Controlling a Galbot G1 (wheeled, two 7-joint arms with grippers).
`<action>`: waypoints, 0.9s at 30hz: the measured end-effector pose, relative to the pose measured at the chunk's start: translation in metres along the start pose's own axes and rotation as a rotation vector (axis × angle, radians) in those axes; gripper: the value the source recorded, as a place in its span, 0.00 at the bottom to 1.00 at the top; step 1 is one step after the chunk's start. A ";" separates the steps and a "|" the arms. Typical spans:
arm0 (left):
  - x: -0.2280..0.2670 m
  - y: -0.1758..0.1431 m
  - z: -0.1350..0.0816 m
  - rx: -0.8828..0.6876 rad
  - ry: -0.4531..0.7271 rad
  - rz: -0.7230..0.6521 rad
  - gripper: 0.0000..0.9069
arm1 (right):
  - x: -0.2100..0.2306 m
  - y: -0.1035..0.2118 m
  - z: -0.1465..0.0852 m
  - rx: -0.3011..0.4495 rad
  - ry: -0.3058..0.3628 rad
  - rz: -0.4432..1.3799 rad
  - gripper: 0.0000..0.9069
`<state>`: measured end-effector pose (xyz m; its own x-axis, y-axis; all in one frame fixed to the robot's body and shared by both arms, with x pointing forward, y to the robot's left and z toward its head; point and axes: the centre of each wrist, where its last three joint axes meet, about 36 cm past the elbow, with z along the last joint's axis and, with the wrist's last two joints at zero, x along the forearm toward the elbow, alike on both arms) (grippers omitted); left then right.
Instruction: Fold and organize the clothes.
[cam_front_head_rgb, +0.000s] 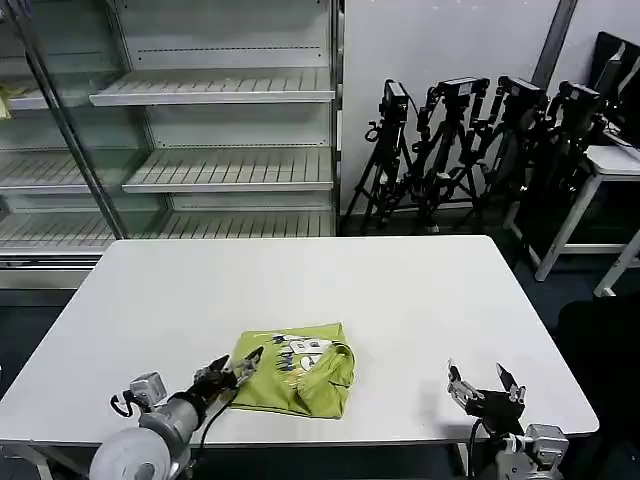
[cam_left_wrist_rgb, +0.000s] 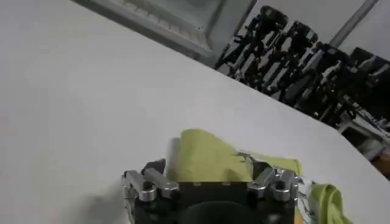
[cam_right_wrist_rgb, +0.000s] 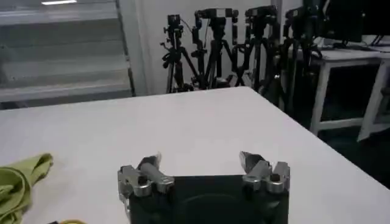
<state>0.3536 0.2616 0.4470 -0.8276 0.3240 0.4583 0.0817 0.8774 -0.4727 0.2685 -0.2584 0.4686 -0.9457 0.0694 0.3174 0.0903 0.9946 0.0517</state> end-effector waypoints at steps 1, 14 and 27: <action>-0.002 0.000 0.001 0.004 0.001 0.001 1.00 | 0.001 0.000 0.000 0.000 -0.001 0.001 1.00; -0.020 -0.001 0.007 0.067 -0.003 0.036 0.06 | 0.009 -0.001 -0.003 -0.006 -0.004 0.012 1.00; -0.022 -0.003 0.008 0.141 -0.012 0.074 0.06 | 0.016 0.000 -0.007 -0.013 -0.010 0.014 1.00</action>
<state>0.3669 0.2494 0.4326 -0.8287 0.3809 0.4100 0.0647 0.7929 -0.6058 0.2555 -0.2578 0.4803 -0.9474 0.0837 0.3088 0.1073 0.9924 0.0602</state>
